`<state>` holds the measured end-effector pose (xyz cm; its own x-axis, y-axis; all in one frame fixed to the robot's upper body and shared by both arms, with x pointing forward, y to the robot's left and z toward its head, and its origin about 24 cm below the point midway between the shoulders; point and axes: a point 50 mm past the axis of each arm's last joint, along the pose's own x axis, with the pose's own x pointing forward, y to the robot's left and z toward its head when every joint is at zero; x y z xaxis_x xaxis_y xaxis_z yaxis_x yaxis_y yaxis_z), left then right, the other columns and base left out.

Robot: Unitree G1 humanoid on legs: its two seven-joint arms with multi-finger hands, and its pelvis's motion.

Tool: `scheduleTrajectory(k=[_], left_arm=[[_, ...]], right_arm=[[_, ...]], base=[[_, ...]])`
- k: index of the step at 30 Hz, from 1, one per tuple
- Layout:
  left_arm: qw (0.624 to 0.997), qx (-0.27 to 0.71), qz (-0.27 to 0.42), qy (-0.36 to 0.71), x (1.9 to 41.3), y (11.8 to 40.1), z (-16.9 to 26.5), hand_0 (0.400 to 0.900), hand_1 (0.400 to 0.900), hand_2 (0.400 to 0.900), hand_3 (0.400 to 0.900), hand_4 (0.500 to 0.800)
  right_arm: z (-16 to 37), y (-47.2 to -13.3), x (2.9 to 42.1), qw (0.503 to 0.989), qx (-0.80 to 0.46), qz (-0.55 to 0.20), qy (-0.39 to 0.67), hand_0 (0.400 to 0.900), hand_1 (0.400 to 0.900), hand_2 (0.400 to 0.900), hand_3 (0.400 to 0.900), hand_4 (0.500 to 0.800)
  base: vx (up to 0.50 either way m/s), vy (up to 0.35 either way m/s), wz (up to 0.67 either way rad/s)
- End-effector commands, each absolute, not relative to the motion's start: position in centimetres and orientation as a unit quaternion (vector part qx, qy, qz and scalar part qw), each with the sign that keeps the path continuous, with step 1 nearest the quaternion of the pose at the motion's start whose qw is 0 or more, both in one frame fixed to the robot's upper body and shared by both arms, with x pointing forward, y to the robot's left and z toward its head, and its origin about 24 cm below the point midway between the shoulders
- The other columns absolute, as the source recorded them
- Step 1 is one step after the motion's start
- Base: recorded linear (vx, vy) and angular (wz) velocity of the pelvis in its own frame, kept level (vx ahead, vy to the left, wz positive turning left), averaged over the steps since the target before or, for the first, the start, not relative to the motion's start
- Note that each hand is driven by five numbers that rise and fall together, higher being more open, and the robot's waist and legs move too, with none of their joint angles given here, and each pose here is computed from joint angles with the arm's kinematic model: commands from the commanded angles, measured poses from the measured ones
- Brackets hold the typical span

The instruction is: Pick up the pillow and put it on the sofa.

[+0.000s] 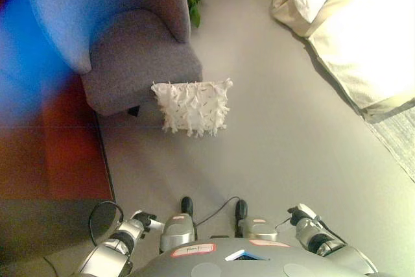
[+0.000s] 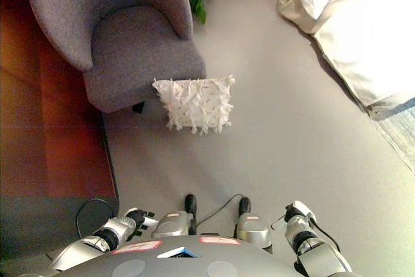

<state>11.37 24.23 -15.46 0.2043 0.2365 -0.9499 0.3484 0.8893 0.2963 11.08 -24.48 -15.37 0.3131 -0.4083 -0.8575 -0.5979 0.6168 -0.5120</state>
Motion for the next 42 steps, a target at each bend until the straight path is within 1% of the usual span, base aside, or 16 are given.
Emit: scheduleTrajectory(k=[1, 7, 14, 17, 19, 21, 24, 28, 33, 35, 37, 42], left_arm=[[0.750, 0.224, -0.030, 0.622, 11.7, 24.1, -15.4, 0.900, 0.900, 0.900, 0.900, 0.800], [0.731, 0.208, -0.022, 0.650, 8.7, 24.7, -16.0, 0.900, 0.900, 0.900, 0.900, 0.800], [0.709, 0.183, -0.010, 0.681, 5.9, 24.8, -16.5, 0.900, 0.900, 0.900, 0.900, 0.800], [0.700, 0.181, -0.005, 0.690, 5.3, 25.0, -16.5, 0.900, 0.900, 0.900, 0.900, 0.800], [0.696, 0.182, 0.001, 0.694, 5.2, 25.4, -16.5, 0.900, 0.900, 0.900, 0.900, 0.800], [0.699, 0.188, 0.005, 0.690, 5.4, 26.0, -16.3, 0.900, 0.900, 0.900, 0.900, 0.800], [0.702, 0.198, 0.001, 0.684, 6.2, 26.5, -16.0, 0.900, 0.900, 0.900, 0.900, 0.800], [0.710, 0.231, -0.018, 0.665, 8.4, 26.9, -15.5, 0.900, 0.900, 0.900, 0.900, 0.800], [0.740, 0.236, 0.000, 0.630, 11.7, 27.0, -14.6, 0.900, 0.900, 0.900, 0.900, 0.800], [0.747, 0.242, -0.003, 0.619, 12.4, 27.0, -14.5, 0.900, 0.900, 0.900, 0.900, 0.800], [0.747, 0.242, -0.006, 0.619, 12.3, 26.9, -14.5, 0.900, 0.900, 0.900, 0.900, 0.800], [0.729, 0.255, -0.003, 0.636, 10.4, 27.7, -14.8, 0.900, 0.900, 0.900, 0.900, 0.800]], right_arm=[[-14.2, -28.1, 11.1, 0.654, -0.480, 0.040, 0.583, 0.900, 0.900, 0.900, 0.900, 0.800], [-14.3, -28.2, 10.7, 0.651, -0.477, 0.053, 0.588, 0.900, 0.900, 0.900, 0.900, 0.800], [-14.9, -28.0, 8.7, 0.640, -0.467, 0.070, 0.607, 0.900, 0.900, 0.900, 0.900, 0.800], [-15.1, -27.3, 8.8, 0.651, -0.458, 0.076, 0.601, 0.900, 0.900, 0.900, 0.900, 0.800], [-15.1, -26.7, 9.8, 0.662, -0.455, 0.076, 0.591, 0.900, 0.900, 0.900, 0.900, 0.800], [-15.1, -26.3, 10.5, 0.677, -0.445, 0.071, 0.582, 0.900, 0.900, 0.900, 0.900, 0.800], [-15.0, -26.1, 11.0, 0.683, -0.449, 0.075, 0.571, 0.900, 0.900, 0.900, 0.900, 0.800], [-14.9, -25.7, 11.5, 0.699, -0.443, 0.063, 0.557, 0.900, 0.900, 0.900, 0.900, 0.800], [-14.6, -25.2, 12.8, 0.713, -0.453, 0.059, 0.531, 0.900, 0.900, 0.900, 0.900, 0.800], [-14.6, -25.2, 12.8, 0.723, -0.442, 0.048, 0.528, 0.900, 0.900, 0.900, 0.900, 0.800], [-14.6, -25.4, 12.8, 0.731, -0.435, 0.036, 0.525, 0.900, 0.900, 0.900, 0.900, 0.800], [-14.3, -25.7, 13.3, 0.743, -0.424, 0.021, 0.517, 0.900, 0.900, 0.900, 0.900, 0.800]], base=[[0.270, -0.048, -0.66], [0.414, 0.033, -0.59], [0.571, 0.154, -0.33], [0.711, 0.283, 0.02], [0.680, 0.307, 0.03], [0.629, 0.271, 0.27], [0.647, 0.331, 0.37], [0.512, 0.214, 0.39], [0.300, -0.086, 0.29], [0.307, -0.245, 0.81], [0.384, -0.249, 0.89], [0.411, -0.281, 0.76]])
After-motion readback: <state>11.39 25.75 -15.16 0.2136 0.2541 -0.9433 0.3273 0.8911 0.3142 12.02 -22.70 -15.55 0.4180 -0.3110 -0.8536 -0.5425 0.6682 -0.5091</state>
